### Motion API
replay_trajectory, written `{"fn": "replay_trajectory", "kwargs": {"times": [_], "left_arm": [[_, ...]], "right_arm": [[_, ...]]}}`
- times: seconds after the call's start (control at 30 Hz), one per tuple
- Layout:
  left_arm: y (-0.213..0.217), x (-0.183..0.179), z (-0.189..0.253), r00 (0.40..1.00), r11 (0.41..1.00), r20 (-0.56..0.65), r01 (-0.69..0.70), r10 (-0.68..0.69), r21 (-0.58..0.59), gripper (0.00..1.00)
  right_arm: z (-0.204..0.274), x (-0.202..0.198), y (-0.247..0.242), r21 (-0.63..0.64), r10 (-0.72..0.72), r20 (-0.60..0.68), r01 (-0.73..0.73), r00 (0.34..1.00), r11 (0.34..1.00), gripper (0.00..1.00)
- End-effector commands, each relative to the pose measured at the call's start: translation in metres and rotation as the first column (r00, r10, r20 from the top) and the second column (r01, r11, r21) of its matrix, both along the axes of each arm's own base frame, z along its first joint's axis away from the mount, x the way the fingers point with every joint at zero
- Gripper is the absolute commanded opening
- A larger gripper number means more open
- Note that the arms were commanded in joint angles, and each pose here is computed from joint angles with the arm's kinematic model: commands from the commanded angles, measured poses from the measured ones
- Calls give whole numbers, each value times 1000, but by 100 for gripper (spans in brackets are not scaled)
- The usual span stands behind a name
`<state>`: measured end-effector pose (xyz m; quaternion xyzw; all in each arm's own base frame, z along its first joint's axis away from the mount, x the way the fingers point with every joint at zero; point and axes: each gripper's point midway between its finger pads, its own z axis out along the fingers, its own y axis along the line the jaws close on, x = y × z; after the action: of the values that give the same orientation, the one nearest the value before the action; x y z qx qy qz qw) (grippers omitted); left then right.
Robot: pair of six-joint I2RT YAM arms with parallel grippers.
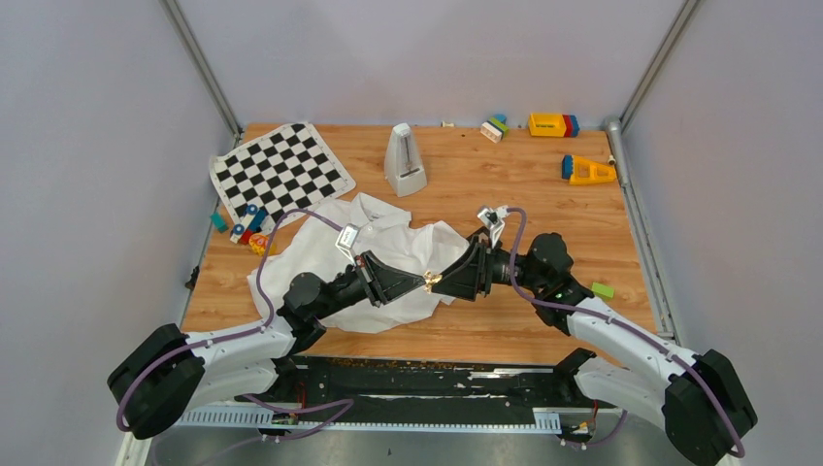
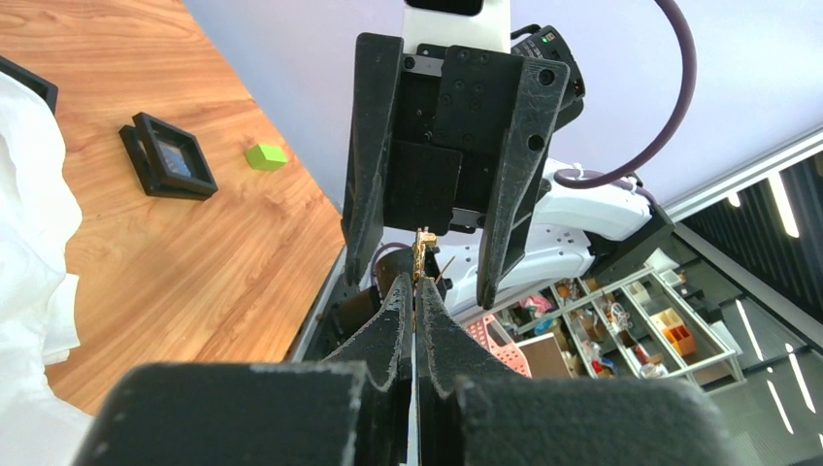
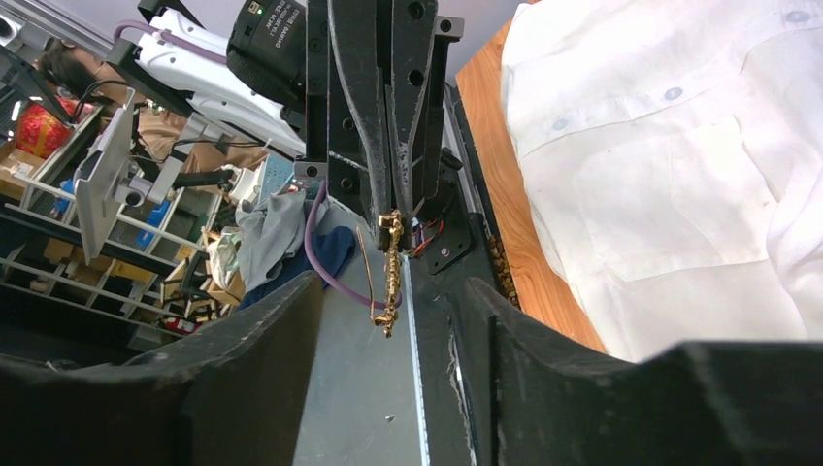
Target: Remove the brooch from the garment
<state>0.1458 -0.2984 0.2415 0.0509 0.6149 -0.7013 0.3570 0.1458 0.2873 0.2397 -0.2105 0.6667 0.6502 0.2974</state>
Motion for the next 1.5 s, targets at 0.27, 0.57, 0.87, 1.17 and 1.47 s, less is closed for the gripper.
{"fn": "replay_trajectory", "kwargs": {"times": [0.27, 0.57, 0.87, 1.17, 1.47], "left_arm": [[1, -8, 20, 997, 998, 66, 31, -28, -50, 0], [0, -9, 21, 997, 998, 74, 38, -34, -48, 0], [-3, -9, 18, 996, 999, 74, 48, -46, -17, 0], [-2, -9, 21, 996, 999, 84, 43, -41, -17, 0], [4, -9, 24, 995, 999, 101, 19, -15, -44, 0]], "right_arm": [[5, 8, 6, -6, 4, 12, -4, 1000, 1000, 37], [2, 12, 5, -16, -28, -24, 28, 999, 999, 28], [0, 20, 6, -52, -73, -73, 69, 995, 996, 21], [4, 11, 5, -50, -28, -59, 25, 998, 998, 39], [24, -10, -4, 26, 23, 9, -23, 1000, 999, 59]]}}
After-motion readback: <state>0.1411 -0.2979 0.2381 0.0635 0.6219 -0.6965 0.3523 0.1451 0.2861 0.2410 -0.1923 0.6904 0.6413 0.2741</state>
